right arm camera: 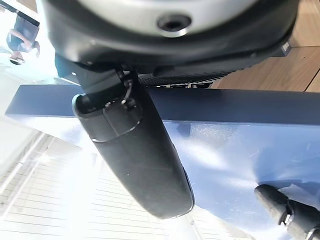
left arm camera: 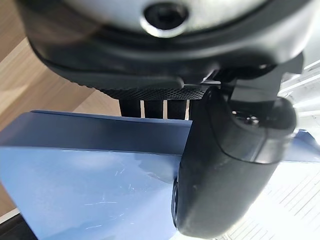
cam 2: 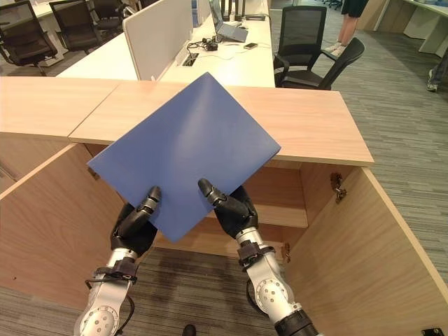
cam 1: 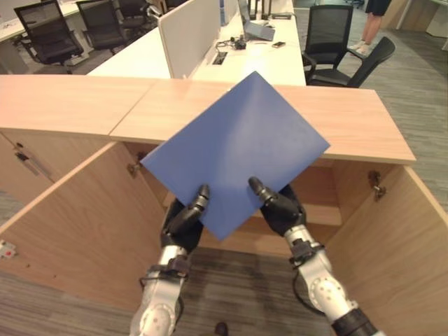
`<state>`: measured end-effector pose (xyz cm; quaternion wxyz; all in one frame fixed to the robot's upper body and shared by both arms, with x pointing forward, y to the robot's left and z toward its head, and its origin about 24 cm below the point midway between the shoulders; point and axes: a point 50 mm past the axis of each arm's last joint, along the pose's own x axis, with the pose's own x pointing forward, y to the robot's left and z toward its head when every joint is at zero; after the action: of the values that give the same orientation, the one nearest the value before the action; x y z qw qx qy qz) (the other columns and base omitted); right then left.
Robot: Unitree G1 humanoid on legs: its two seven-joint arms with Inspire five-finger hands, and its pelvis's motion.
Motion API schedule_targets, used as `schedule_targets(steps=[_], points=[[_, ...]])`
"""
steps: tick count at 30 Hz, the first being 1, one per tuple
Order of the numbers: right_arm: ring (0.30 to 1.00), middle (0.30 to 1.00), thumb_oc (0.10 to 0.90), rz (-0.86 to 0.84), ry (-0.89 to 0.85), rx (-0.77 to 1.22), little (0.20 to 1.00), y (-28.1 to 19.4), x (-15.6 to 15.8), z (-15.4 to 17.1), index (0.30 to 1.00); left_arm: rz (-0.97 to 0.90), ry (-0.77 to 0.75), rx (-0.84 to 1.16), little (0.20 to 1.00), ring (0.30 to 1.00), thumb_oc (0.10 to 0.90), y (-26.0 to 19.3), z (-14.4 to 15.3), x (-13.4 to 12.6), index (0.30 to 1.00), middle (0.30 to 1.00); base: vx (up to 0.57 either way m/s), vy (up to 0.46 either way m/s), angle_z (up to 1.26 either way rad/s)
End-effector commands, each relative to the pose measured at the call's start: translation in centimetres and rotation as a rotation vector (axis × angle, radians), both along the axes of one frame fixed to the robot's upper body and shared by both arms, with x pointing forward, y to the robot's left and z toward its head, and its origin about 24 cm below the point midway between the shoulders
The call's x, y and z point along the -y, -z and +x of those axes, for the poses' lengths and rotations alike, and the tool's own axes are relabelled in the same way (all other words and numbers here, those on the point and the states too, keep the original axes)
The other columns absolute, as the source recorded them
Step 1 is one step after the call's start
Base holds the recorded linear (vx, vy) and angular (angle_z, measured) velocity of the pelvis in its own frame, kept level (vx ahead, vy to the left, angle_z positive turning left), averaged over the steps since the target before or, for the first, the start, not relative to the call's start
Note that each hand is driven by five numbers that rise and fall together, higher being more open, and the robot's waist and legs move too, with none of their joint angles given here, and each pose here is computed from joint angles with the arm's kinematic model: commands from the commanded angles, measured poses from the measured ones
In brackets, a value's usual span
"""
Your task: Put the empty folder in the office cabinet
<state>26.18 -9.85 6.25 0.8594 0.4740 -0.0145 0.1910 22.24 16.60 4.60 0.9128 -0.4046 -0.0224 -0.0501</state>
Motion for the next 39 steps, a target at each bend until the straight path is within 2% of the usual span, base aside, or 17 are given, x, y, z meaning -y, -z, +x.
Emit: schedule_targets(steps=[1, 2, 18, 21, 22, 24, 26, 29, 34, 36, 37, 39], points=[[0.505, 0.505, 0.536, 0.192, -0.064, 0.417, 0.505, -9.5, -2.3, 1.0, 0.505, 0.034, 0.103, 0.2, 0.3, 0.3, 0.4, -3.1, 1.3, 1.8, 0.3, 0.3, 0.0, 0.0, 0.0], [0.3, 0.3, 0.4, 0.185, -0.068, 0.411, 0.3, -9.3, -2.3, 1.0, 0.3, 0.037, 0.1, 0.201, 0.3, 0.3, 0.4, -3.2, 1.4, 1.8, 0.3, 0.3, 0.0, 0.0, 0.0], [0.3, 0.3, 0.4, 0.113, -0.061, 0.336, 0.3, -7.0, -1.3, 0.8, 0.3, 0.065, 0.042, 0.218, 0.3, 0.3, 0.4, -3.5, 1.6, 0.6, 0.3, 0.3, 0.0, 0.0, 0.0], [0.3, 0.3, 0.4, 0.055, -0.059, 0.29, 0.3, -5.5, -0.4, 0.4, 0.3, 0.094, 0.024, 0.212, 0.3, 0.3, 0.4, -3.2, 1.4, 0.0, 0.3, 0.3, 0.0, 0.0, 0.0], [0.3, 0.3, 0.4, 0.054, -0.059, 0.289, 0.3, -5.5, -0.4, 0.4, 0.3, 0.094, 0.024, 0.211, 0.422, 0.422, 0.482, -3.2, 1.4, 0.0, 0.422, 0.422, 0.0, 0.0, 0.0], [0.3, 0.3, 0.4, 0.02, -0.039, 0.257, 0.3, -4.5, 0.6, 0.2, 0.3, 0.125, -0.001, 0.2, 0.9, 0.9, 0.8, -3.0, 1.3, -0.7, 0.9, 0.9, 0.0, 0.0, 0.0], [0.3, 0.3, 0.4, -0.011, -0.004, 0.207, 0.3, -3.2, 1.7, -0.1, 0.3, 0.185, -0.016, 0.186, 0.9, 0.9, 0.8, -2.7, 1.2, -1.3, 0.9, 0.9, 0.02, -0.01, 0.05], [0.3, 0.3, 0.4, -0.086, 0.106, 0.03, 0.3, 0.9, 5.0, -1.3, 0.3, 0.411, -0.055, 0.083, 0.9, 0.9, 0.8, -0.5, 0.5, -4.0, 0.9, 0.9, 0.03, -0.025, 0.05], [0.3, 0.3, 0.4, -0.12, 0.19, -0.098, 0.3, 3.6, 7.3, -2.4, 0.3, 0.564, -0.068, -0.093, 0.9, 0.9, 0.8, 2.9, -0.6, -6.1, 0.9, 0.9, 0.0, -0.008, 0.02], [0.3, 0.3, 0.4, -0.123, 0.232, -0.158, 0.3, 4.9, 8.2, -3.1, 0.3, 0.629, -0.064, -0.212, 0.9, 0.9, 0.8, 5.2, -1.5, -7.1, 0.9, 0.9, 0.0, 0.0, 0.0], [0.3, 0.3, 0.4, -0.114, 0.274, -0.23, 0.3, 6.4, 9.0, -3.9, 0.3, 0.696, -0.044, -0.347, 0.9, 0.9, 0.8, 7.8, -2.9, -8.0, 0.9, 0.9, 0.0, 0.0, 0.0], [0.3, 0.3, 0.4, -0.11, 0.287, -0.251, 0.3, 6.8, 9.2, -4.3, 0.3, 0.699, -0.04, -0.397, 0.9, 0.9, 0.8, 8.8, -3.5, -8.1, 0.9, 0.9, 0.0, -0.008, -0.06]])
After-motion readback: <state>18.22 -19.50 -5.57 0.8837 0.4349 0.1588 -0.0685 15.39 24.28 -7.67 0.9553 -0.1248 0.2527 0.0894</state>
